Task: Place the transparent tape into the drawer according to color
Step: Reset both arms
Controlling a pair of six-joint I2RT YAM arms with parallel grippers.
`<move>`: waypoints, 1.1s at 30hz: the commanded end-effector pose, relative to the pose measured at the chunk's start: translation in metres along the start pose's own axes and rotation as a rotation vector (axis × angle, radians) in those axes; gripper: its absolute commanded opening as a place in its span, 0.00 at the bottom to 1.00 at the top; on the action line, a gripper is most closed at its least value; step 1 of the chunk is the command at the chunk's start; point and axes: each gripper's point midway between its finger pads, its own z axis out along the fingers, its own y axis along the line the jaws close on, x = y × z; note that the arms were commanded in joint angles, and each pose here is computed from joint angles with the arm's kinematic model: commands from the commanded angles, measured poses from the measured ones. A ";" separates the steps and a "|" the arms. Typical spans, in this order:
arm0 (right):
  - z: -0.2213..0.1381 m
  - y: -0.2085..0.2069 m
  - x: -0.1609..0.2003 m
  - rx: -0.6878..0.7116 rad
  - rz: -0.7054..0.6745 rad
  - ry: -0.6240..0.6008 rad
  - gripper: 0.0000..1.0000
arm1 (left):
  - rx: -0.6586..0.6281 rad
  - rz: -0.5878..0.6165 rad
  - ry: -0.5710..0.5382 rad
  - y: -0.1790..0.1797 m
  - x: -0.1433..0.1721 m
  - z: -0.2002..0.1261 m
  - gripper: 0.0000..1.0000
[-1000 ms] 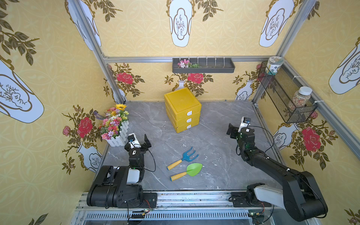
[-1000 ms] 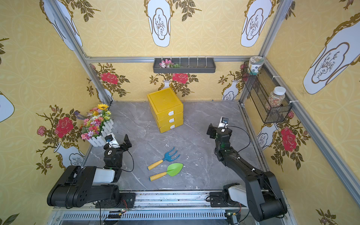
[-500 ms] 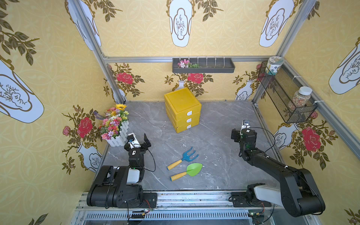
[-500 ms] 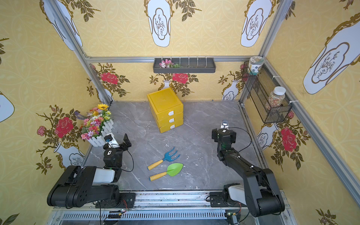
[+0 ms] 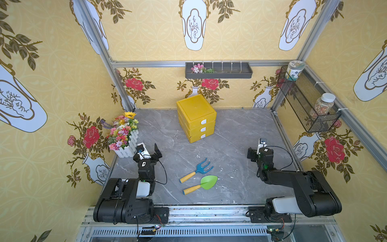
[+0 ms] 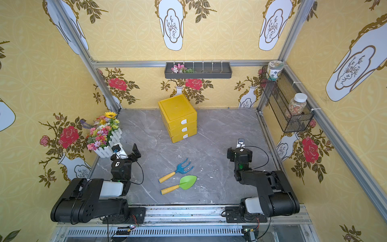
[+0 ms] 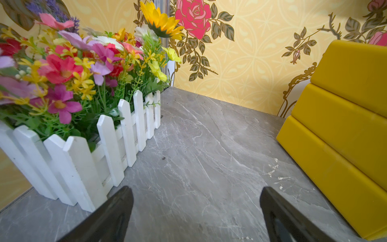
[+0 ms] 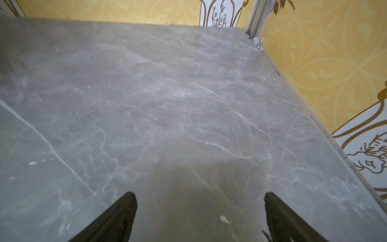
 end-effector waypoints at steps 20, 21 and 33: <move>0.001 0.009 -0.014 -0.087 0.052 -0.083 0.97 | 0.006 -0.010 -0.007 -0.001 -0.002 0.001 1.00; 0.001 0.008 -0.015 -0.087 0.052 -0.084 0.97 | 0.006 -0.011 -0.007 -0.001 -0.002 0.001 1.00; 0.001 0.008 -0.015 -0.087 0.051 -0.085 0.97 | 0.004 -0.011 -0.007 0.000 -0.002 0.001 1.00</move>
